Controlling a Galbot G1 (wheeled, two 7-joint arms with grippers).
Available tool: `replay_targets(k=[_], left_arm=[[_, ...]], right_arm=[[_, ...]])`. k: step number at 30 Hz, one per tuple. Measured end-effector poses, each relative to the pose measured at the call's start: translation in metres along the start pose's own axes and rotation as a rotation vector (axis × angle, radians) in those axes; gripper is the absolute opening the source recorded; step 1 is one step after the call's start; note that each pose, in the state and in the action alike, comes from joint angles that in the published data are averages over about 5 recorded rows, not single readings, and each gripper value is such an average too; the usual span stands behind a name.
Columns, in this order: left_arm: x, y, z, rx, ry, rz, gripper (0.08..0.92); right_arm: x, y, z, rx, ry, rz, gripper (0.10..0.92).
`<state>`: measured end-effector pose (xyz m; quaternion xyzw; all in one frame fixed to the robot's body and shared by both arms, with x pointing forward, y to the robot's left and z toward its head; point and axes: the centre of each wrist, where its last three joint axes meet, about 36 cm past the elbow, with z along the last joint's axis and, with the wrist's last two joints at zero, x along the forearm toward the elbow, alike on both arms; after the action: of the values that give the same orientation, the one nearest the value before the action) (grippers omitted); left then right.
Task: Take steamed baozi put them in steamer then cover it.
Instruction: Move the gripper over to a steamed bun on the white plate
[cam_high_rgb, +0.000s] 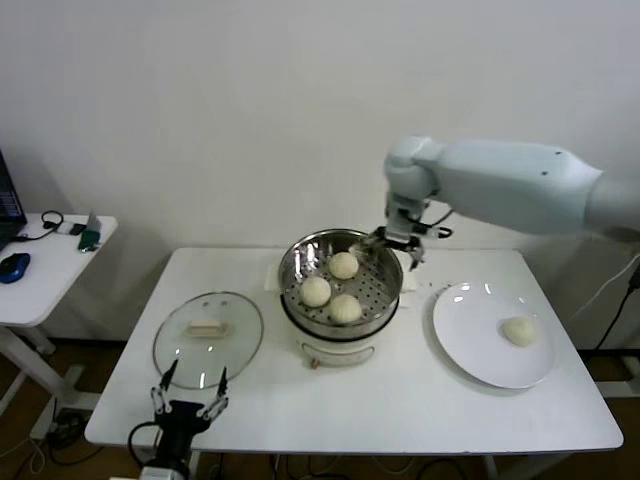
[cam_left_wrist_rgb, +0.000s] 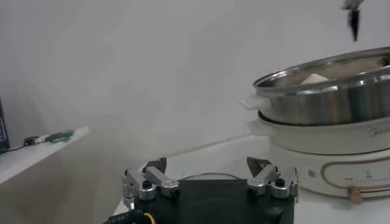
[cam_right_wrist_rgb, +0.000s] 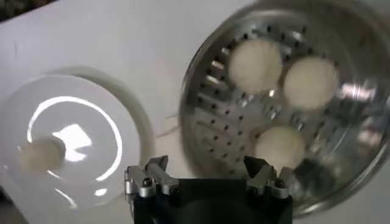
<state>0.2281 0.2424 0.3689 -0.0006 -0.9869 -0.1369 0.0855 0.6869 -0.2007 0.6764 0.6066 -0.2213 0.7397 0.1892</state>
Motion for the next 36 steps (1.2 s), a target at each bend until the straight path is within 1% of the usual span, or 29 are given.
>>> replay_targets(k=[7,12,16,27,36], left_arm=[[-0.001,0.001,0.001,-0.006,0.001,0.005,0.823],[0.001,0.002,0.002,-0.01,0.006,0.003,0.823],[0.002,0.004,0.003,-0.014,0.013,0.003,0.823],[0.001,0.003,0.003,-0.024,0.025,-0.009,0.823],[0.0,0.003,0.005,-0.031,0.033,-0.015,0.823]], right_arm=[[-0.016,0.089,0.053,-0.365,0.004,0.007,0.823],[-0.045,0.148,0.076,-0.557,-0.009,-0.001,0.823],[-0.073,0.187,0.086,-0.67,-0.012,-0.016,0.823],[-0.139,0.252,0.1,-0.84,0.013,-0.059,0.823],[-0.177,0.281,0.102,-0.903,0.029,-0.101,0.823]])
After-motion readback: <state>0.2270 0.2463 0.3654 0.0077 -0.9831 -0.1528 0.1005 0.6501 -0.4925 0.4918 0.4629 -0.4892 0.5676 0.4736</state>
